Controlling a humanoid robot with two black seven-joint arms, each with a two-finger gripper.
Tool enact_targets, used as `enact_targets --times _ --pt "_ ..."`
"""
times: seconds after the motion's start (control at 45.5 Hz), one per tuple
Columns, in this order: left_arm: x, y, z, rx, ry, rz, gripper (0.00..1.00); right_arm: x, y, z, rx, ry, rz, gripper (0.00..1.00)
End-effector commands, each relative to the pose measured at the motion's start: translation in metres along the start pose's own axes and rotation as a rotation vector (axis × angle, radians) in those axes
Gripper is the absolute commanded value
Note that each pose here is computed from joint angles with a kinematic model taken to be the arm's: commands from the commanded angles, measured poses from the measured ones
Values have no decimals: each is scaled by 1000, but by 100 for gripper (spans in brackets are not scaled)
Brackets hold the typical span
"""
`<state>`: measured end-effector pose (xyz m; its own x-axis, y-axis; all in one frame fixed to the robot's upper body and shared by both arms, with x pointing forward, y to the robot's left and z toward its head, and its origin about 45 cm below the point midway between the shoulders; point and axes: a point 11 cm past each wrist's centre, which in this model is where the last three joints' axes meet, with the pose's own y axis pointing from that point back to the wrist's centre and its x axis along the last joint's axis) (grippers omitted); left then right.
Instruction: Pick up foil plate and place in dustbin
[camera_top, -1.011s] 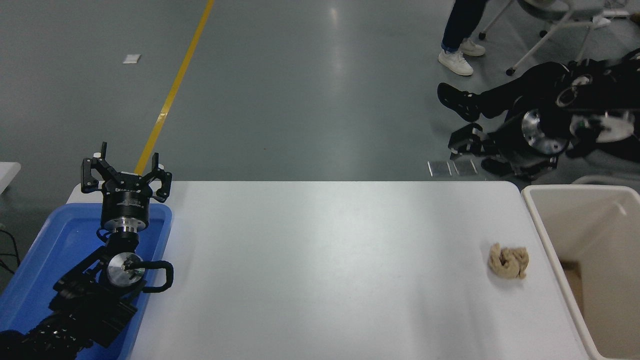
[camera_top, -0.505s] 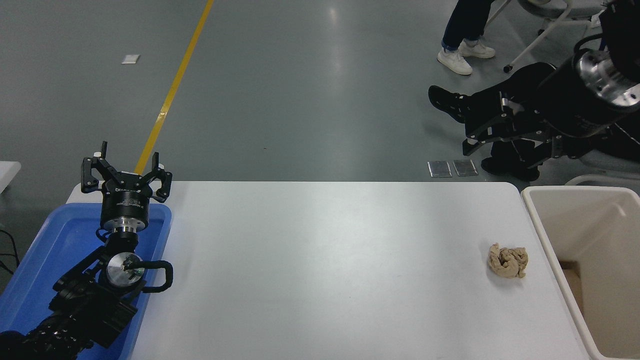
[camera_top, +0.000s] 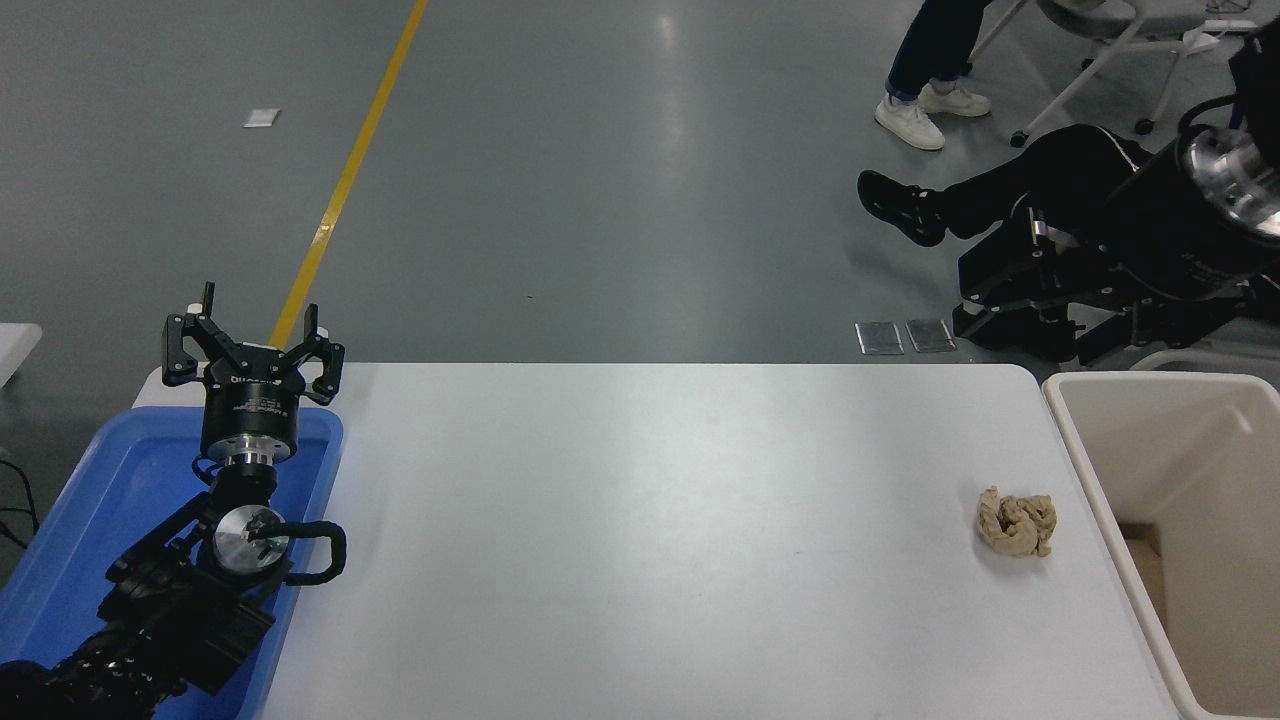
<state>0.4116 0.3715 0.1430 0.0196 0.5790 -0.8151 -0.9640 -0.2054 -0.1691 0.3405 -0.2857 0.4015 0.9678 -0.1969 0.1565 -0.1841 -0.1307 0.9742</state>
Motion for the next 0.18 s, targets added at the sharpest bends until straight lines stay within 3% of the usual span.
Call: enact_targets --times 0.0,0.154 --pt "0 0 0 0 0 0 99 -4 -15 7 9 -21 -43 100" --pt "-1 0 -1 0 3 -3 99 -3 -12 3 18 -17 -32 100"
